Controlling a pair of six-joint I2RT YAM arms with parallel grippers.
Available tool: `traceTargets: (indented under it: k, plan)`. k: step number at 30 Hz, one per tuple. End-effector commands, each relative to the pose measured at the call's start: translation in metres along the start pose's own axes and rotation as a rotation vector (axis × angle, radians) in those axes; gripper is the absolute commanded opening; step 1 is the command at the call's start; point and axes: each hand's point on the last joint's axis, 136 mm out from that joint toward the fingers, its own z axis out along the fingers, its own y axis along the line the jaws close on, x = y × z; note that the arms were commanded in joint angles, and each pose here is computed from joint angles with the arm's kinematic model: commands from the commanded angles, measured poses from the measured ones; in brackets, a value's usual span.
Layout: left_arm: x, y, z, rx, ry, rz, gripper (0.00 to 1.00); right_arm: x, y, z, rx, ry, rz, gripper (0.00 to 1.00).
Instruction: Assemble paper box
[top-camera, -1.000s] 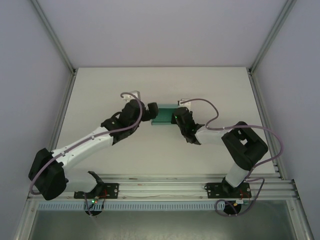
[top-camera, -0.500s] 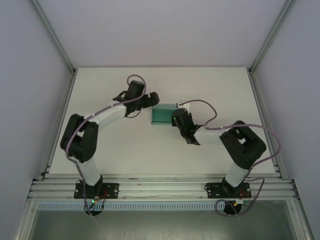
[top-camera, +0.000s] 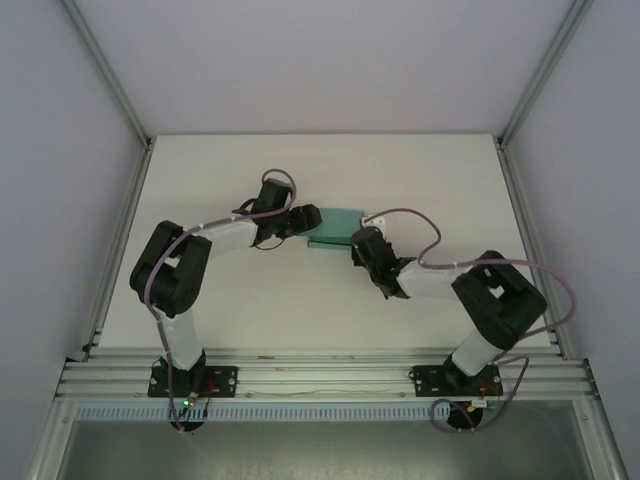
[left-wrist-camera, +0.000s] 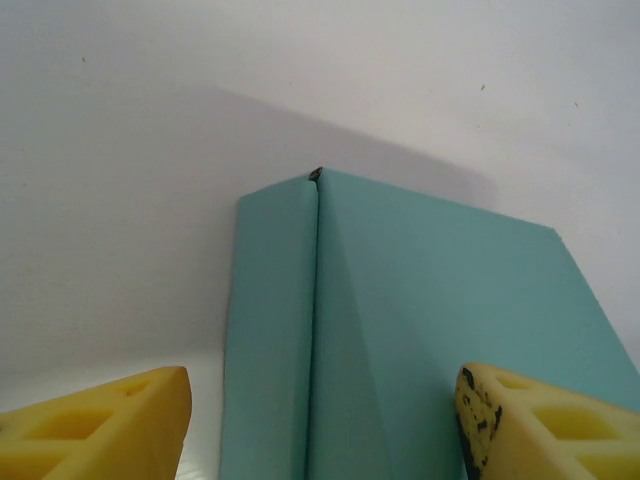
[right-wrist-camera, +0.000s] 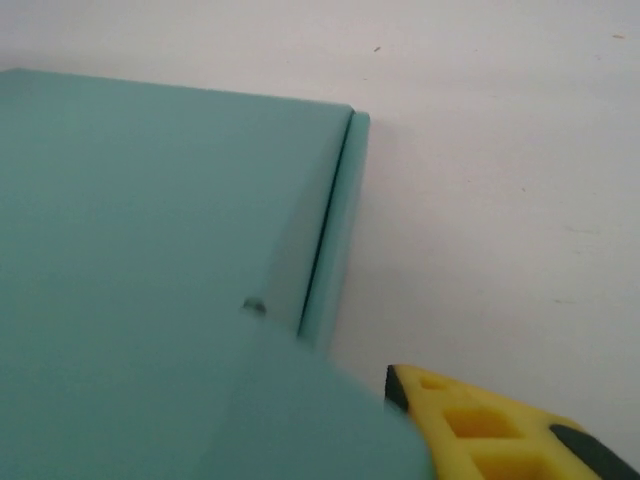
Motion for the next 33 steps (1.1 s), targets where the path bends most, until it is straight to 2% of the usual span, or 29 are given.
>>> traceTargets:
  k: [1, 7, 13, 18, 20, 23, 25, 33]
  plan:
    - [0.02, 0.019, 0.014, -0.036, 0.054, -0.027, 0.69, 0.006, 0.001, -0.019, -0.054, 0.021, 0.022, 0.52]
    - [0.025, 0.027, 0.025, -0.048, 0.071, -0.032, 0.65, 0.011, -0.009, -0.051, -0.106, 0.022, 0.068, 0.75]
    - [0.028, 0.033, 0.036, -0.05, 0.083, -0.027, 0.59, -0.014, -0.025, -0.065, -0.112, -0.052, 0.179, 1.0]
    - [0.032, 0.035, 0.043, -0.005, 0.087, -0.043, 0.52, -0.025, -0.033, -0.045, -0.197, 0.036, 0.358, 1.0]
    - [0.033, 0.04, 0.044, -0.007, 0.091, -0.056, 0.47, -0.031, -0.04, -0.031, -0.195, 0.071, 0.41, 1.0]
    - [0.035, 0.048, 0.044, 0.002, 0.1, -0.077, 0.42, -0.039, -0.041, -0.012, -0.205, 0.144, 0.426, 1.0]
    - [0.036, 0.053, 0.042, 0.009, 0.098, -0.094, 0.35, -0.039, -0.04, -0.002, -0.21, 0.222, 0.454, 1.0]
    - [0.036, 0.064, 0.037, 0.096, 0.085, -0.17, 0.19, -0.035, -0.011, 0.029, -0.357, 0.405, 0.475, 0.99]
